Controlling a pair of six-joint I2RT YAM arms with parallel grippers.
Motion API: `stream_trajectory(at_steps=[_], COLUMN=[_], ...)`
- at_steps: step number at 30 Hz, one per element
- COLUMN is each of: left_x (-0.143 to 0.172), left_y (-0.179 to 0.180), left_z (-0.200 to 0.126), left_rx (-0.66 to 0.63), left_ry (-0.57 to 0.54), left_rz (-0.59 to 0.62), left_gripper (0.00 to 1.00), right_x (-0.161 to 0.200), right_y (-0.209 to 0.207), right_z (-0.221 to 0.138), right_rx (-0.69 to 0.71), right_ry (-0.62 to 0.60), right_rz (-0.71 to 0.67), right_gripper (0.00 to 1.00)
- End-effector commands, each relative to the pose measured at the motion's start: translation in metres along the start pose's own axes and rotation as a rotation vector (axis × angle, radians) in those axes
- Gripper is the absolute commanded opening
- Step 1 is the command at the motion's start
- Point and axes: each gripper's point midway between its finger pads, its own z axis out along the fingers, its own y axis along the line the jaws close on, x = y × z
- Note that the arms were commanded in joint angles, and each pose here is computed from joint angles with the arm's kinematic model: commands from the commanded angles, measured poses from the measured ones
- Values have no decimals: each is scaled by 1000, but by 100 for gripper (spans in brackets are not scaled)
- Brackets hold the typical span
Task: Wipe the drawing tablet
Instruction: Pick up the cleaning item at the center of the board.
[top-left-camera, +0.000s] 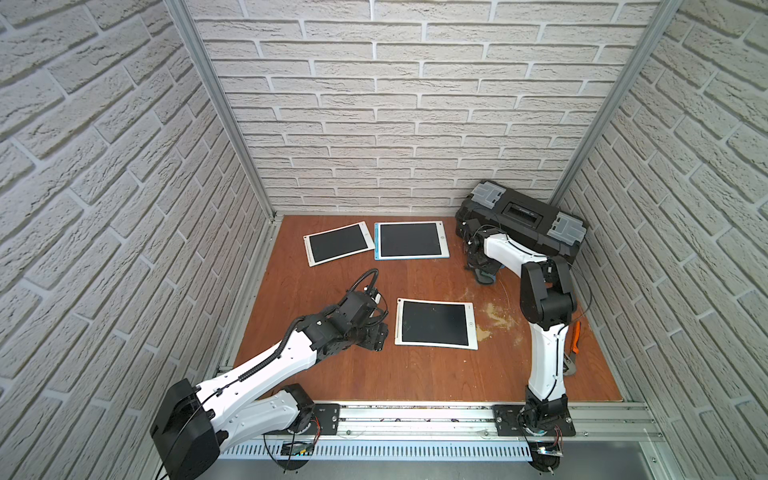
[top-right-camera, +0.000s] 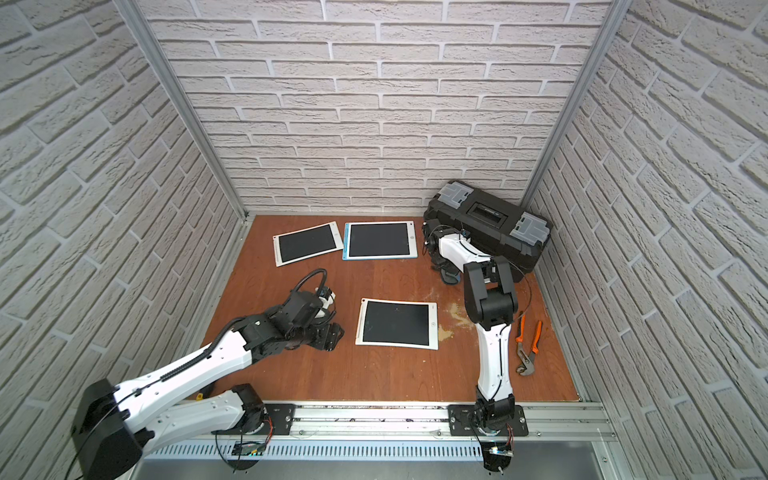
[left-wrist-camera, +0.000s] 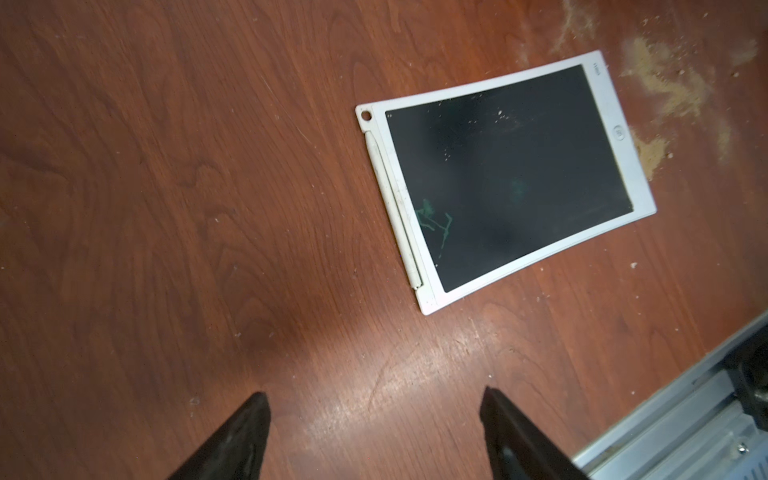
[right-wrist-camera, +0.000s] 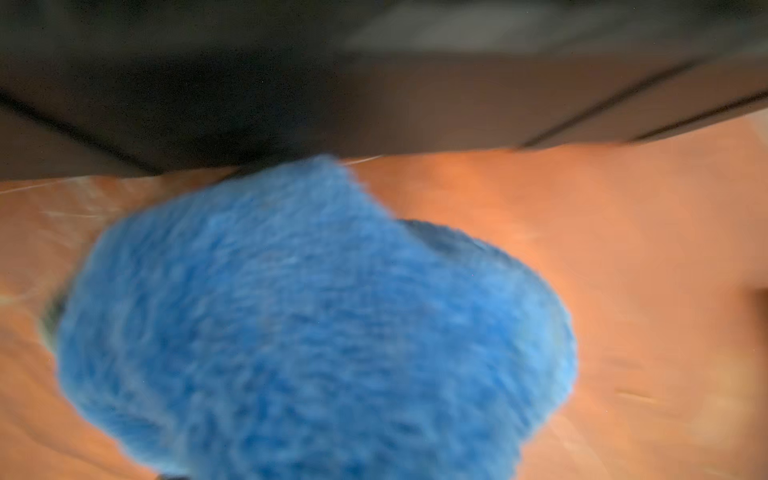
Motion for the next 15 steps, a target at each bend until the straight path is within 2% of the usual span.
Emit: stream_trajectory(at_steps=[1, 4, 7, 11, 15], left_x=[-8, -10, -15, -16, -17], left_y=[-3, -8, -16, -18, -22], left_z=[12, 28, 43, 57, 64], left_rx=[-17, -16, -1, -11, 0], left_ry=[-13, 12, 27, 48, 48], left_rz=[7, 22, 26, 32, 22], left_gripper=[81, 81, 81, 81, 81], right_x=[-31, -24, 2, 50, 97], right_y=[-31, -30, -24, -13, -3], right_z=[-86, -139, -165, -173, -173], right_rx=[46, 52, 17, -117, -292], right_ry=[-224, -353, -382, -323, -213], right_rz=[-128, -266, -404, -537, -594], right_gripper=[3, 3, 3, 3, 3])
